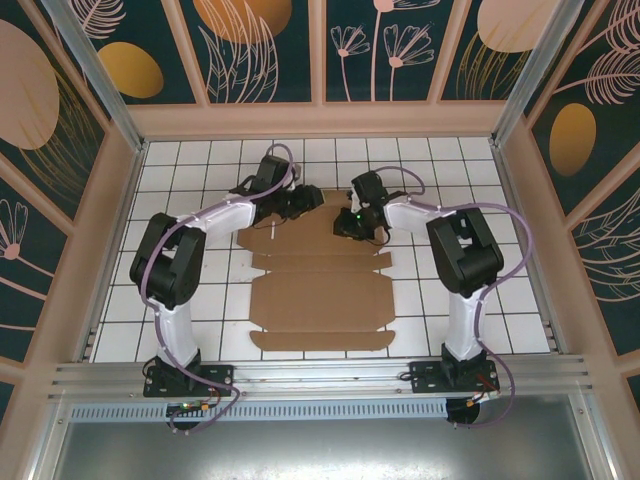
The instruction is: Fold the paper box
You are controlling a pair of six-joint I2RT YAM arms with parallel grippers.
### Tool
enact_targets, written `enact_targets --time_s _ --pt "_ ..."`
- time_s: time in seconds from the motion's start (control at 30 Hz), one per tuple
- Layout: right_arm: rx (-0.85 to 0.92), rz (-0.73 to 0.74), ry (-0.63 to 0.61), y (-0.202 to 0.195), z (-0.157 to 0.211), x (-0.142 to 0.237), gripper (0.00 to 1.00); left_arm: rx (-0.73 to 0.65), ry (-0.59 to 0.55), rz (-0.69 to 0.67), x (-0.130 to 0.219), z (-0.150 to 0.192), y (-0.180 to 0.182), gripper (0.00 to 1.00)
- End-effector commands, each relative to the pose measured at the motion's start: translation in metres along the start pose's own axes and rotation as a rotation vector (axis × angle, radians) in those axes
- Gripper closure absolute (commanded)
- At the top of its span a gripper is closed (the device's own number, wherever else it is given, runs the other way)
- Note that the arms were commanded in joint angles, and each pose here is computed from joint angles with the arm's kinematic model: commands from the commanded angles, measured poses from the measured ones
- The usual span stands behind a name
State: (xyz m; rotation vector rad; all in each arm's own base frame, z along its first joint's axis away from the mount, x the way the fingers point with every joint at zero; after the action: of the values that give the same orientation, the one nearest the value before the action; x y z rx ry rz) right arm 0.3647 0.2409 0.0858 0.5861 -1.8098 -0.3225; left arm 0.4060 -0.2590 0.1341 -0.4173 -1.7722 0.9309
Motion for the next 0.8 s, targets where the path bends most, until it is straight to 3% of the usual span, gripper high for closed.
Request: enact_targets --time_s 0.0,0.1,0.23,0.3,0.43,0.63,0.77 --pt "-0.023 -0.129 -0.165 0.022 -0.036 0.06 0.7 0.058 -0.03 -0.014 -0.012 -0.007 0.019 0.58" --pt "-0.016 -0.112 -0.236 0.019 -0.058 0.092 0.6 0.084 -0.016 -0.048 -0.027 -0.004 0.038 0.61" --pt "0.011 0.077 -0.28 -0.007 -0.085 0.113 0.5 0.084 -0.008 -0.1 -0.039 -0.003 0.055 0.62" --pt "0.05 0.203 -0.288 -0.02 -0.098 0.117 0.44 0.078 -0.003 -0.124 -0.042 -0.001 0.061 0.62" --pt "0.073 0.305 -0.228 -0.045 -0.113 0.102 0.38 0.077 0.016 -0.158 -0.049 0.002 0.073 0.62" --pt "0.058 0.237 -0.124 -0.066 -0.124 0.072 0.24 0.074 0.024 -0.182 -0.052 0.004 0.081 0.62" --pt "0.03 0.198 -0.054 -0.073 -0.119 0.05 0.23 0.08 0.026 -0.179 -0.053 0.005 0.081 0.63"
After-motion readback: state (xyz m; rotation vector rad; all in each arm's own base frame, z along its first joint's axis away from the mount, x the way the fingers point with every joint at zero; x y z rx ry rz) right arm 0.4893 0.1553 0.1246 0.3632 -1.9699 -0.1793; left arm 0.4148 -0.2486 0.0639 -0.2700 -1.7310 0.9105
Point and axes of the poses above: each hand's point on the last joint's axis, 136 mm out from that joint toward the fingers, its own x axis back along the fingers, its own y axis along the line the jaws close on, z = x × y, the point moved 5 cm from there along x, back along the fingers, and after that the axes turned 9 degrees about x, right-handed, at the moved point
